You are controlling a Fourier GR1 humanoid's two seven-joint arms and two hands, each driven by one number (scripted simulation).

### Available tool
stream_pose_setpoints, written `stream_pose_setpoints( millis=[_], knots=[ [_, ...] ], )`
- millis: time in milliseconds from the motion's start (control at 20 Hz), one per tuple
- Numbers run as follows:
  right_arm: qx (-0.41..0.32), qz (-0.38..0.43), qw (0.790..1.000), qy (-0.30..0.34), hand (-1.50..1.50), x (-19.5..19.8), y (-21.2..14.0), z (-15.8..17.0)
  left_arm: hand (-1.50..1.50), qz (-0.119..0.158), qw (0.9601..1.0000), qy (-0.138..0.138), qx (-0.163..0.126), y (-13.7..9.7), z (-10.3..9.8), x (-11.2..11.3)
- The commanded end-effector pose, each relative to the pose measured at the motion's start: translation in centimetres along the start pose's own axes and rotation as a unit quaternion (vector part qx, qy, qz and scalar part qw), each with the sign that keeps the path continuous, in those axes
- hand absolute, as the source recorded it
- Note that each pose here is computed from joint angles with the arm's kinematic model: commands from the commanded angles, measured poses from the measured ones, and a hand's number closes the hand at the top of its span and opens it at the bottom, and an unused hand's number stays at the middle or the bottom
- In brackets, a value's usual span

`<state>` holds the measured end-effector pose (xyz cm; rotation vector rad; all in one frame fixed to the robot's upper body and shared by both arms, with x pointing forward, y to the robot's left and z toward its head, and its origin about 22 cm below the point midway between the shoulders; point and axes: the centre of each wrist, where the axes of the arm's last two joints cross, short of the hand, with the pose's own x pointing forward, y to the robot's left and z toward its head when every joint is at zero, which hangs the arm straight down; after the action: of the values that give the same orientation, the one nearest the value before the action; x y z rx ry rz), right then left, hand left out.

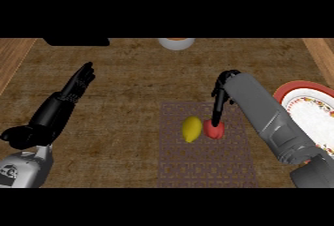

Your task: Pick the bell pepper from the placemat and place it in the plate

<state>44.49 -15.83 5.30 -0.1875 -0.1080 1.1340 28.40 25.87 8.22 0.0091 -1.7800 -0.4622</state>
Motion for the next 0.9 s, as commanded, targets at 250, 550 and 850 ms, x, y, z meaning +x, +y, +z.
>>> stream_pose_setpoints(
  millis=[250, 550, 850],
  knots=[
    [0.059, 0.029, 0.997, 0.032, -1.5, 0.0, 2.1, -2.5, 0.0, -0.005, 1.0, 0.003, -0.001, 0.1, 1.4, -1.2],
    [0.074, 0.057, 0.995, 0.039, -1.5, 0.6, 4.5, -4.4, 0.0, 0.003, 0.9999, 0.009, 0.007, 1.6, 1.5, -1.8],
    [0.06, 0.072, 0.995, 0.046, -1.5, 1.0, 5.9, -5.2, 0.0, 0.0, 0.9999, 0.009, 0.011, 1.4, 0.2, -0.9]
  ],
)
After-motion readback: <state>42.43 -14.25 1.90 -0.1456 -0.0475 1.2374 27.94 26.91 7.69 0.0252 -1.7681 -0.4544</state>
